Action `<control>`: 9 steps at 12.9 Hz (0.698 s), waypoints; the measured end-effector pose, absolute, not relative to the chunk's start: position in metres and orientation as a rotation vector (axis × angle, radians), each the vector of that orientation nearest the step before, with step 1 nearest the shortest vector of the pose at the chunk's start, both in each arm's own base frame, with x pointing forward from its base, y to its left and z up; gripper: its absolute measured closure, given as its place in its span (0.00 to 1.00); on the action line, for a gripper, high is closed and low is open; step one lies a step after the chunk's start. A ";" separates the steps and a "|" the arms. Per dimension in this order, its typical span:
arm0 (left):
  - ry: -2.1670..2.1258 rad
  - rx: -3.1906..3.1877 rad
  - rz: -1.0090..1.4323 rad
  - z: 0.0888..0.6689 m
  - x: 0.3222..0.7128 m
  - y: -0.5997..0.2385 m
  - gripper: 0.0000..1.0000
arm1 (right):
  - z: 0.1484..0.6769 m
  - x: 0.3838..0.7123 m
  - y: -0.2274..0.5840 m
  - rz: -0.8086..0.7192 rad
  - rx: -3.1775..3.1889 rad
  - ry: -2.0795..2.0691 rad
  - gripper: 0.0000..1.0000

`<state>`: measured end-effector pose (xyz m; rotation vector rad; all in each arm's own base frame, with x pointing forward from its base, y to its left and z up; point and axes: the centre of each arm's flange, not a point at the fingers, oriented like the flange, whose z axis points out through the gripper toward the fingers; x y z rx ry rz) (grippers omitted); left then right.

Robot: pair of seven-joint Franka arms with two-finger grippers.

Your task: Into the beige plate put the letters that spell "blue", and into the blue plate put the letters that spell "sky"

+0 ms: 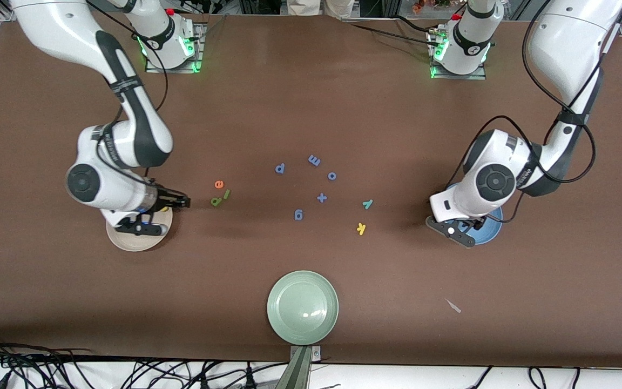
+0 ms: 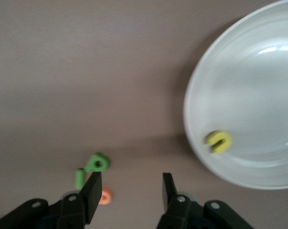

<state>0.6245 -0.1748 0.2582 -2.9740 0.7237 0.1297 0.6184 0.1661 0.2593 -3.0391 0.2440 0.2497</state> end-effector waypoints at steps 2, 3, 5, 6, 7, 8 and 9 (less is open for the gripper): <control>0.639 -2.996 0.099 0.260 0.612 -0.234 0.00 | 0.250 0.609 0.203 0.235 -3.038 0.357 0.40; 0.608 -3.003 0.105 0.253 0.602 -0.265 0.00 | 0.241 0.606 0.213 0.234 -3.037 0.402 0.39; 0.601 -3.024 0.107 0.228 0.578 -0.320 0.00 | 0.221 0.602 0.219 0.228 -3.034 0.459 0.34; 0.599 -3.050 0.078 0.217 0.573 -0.337 0.00 | 0.211 0.600 0.218 0.224 -3.033 0.475 0.34; 0.581 -3.074 0.064 0.206 0.571 -0.344 0.00 | 0.204 0.598 0.217 0.229 -3.034 0.488 0.34; 0.559 -3.086 0.070 0.194 0.573 -0.341 0.00 | 0.200 0.597 0.216 0.235 -3.035 0.495 0.34; 0.543 -3.093 0.081 0.184 0.576 -0.335 0.00 | 0.199 0.597 0.216 0.238 -3.035 0.499 0.34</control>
